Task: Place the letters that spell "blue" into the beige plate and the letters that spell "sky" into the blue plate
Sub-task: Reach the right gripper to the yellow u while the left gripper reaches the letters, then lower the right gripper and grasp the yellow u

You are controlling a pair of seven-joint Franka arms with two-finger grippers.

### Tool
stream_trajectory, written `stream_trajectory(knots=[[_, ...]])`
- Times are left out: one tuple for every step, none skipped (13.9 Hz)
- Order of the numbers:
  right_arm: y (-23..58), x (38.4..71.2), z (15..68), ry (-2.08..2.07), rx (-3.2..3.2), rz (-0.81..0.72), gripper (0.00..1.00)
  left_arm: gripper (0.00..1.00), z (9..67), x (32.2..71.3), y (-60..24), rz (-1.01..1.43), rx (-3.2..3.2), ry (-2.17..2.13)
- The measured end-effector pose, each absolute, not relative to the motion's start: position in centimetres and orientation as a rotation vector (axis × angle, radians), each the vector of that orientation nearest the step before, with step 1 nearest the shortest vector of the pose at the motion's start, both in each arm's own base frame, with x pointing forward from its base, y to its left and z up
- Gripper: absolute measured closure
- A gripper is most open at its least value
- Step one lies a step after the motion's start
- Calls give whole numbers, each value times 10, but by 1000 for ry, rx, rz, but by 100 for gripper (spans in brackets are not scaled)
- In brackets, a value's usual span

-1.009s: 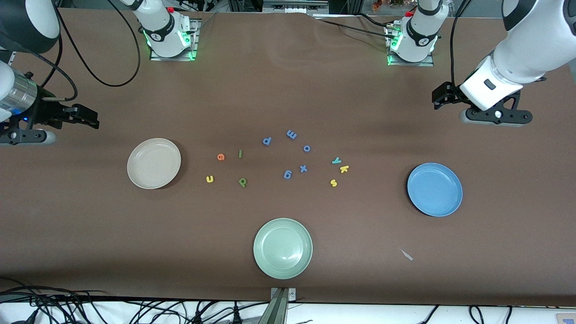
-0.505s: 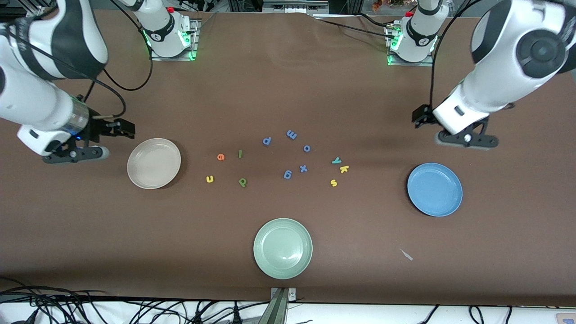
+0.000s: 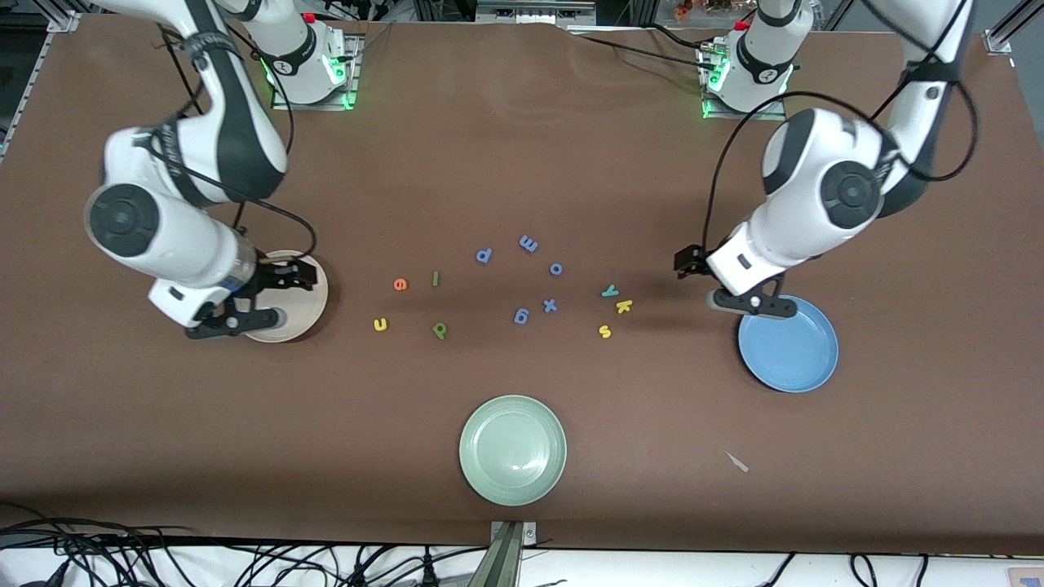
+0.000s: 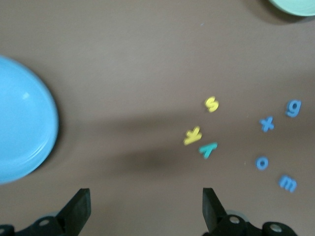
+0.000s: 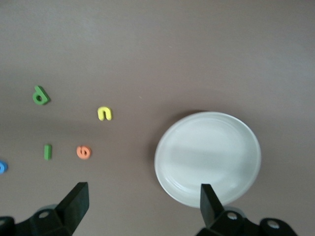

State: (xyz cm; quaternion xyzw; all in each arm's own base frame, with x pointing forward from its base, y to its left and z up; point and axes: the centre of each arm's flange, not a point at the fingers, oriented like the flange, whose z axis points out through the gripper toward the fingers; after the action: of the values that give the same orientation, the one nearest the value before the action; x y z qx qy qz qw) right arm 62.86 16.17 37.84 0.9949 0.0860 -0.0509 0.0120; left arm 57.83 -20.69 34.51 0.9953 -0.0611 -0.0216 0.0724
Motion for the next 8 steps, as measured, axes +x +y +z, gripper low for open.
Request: stream_trajectory(knots=[[173, 631, 365, 272, 3102, -143, 0, 0, 324, 575, -225, -34, 2984, -195], [183, 633, 351, 276, 3102, -129, 0, 0, 302, 569, -245, -27, 2979, -193], [192, 634, 338, 284, 3101, -120, 0, 0, 282, 564, -263, -33, 2977, -180], [199, 634, 325, 291, 3100, -113, 0, 0, 265, 560, -275, -39, 2977, -167], [205, 635, 312, 300, 3100, -104, 0, 0, 250, 558, -279, -51, 2980, -155], [209, 637, 300, 306, 3102, -92, 0, 0, 237, 558, -277, -65, 2985, -148], [213, 637, 288, 303, 3112, -83, 0, 0, 226, 559, -275, -66, 2989, -140], [218, 635, 277, 292, 3125, -76, 0, 0, 217, 560, -274, -59, 2994, -133]])
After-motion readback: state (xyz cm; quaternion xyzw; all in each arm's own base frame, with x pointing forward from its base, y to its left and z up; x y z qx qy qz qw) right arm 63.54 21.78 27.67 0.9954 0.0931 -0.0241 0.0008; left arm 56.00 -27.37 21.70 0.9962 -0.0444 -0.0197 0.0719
